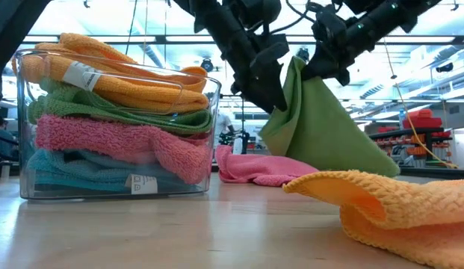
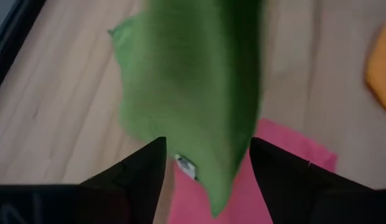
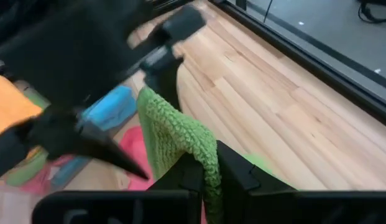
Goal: Fold microfiber towels
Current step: Fold the green towel
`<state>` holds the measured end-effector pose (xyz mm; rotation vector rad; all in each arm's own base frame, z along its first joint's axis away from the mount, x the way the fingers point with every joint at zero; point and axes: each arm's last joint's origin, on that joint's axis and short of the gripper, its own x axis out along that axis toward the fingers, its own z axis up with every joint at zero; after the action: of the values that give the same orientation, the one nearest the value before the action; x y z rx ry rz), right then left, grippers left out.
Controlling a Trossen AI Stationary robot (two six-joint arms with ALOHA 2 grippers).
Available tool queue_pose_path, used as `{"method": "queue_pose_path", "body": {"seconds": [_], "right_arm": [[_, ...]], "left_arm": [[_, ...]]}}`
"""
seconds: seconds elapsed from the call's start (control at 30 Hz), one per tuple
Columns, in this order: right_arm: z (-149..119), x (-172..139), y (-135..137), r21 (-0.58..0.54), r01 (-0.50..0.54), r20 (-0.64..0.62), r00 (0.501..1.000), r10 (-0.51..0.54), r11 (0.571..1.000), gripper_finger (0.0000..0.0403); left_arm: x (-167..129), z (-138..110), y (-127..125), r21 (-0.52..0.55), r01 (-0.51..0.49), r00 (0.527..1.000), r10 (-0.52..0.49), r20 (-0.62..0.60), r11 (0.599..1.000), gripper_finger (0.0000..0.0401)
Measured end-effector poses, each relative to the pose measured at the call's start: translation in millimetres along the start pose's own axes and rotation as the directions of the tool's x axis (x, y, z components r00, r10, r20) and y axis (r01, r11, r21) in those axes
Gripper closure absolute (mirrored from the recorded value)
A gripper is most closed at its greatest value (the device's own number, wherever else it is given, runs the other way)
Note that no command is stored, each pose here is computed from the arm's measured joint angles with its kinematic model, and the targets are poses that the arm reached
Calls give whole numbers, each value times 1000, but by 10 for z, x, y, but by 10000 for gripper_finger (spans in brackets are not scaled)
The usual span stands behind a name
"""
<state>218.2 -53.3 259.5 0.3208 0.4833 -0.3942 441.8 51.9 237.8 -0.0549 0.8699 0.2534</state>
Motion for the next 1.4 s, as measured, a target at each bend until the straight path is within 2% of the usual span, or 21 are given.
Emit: {"method": "queue_pose_path", "body": {"seconds": [0.23, 0.37, 0.53, 0.77, 0.97, 1.17, 1.4], "right_arm": [[302, -157, 75, 18, 28, -80, 996, -26, 999, 365], [449, -287, 104, 37, 50, -107, 993, -46, 998, 365], [596, -436, 134, 94, 65, -128, 990, -52, 993, 365], [889, -679, 184, 175, 45, -63, 997, -34, 983, 365], [1075, -857, 157, 270, 53, -22, 999, -49, 962, 365], [1181, -954, 179, 321, 22, 23, 999, -32, 947, 365], [1191, -963, 183, 353, 16, 27, 999, -27, 936, 365]], "left_arm": [[-58, -43, -142, 110, 23, 999, -18, -37, 994, 132], [-135, -7, -165, 115, 17, 1000, -16, -10, 993, 129], [-271, 41, -122, 118, -49, 999, 47, 23, 992, 128], [-477, 144, -139, 256, -183, 980, 155, 124, 949, 128], [-624, 203, -209, 324, -225, 967, 170, 190, 919, 128], [-694, 271, -199, 260, -430, 893, 364, 266, 865, 129], [-718, 320, -187, 222, -446, 876, 372, 307, 867, 130]]}}
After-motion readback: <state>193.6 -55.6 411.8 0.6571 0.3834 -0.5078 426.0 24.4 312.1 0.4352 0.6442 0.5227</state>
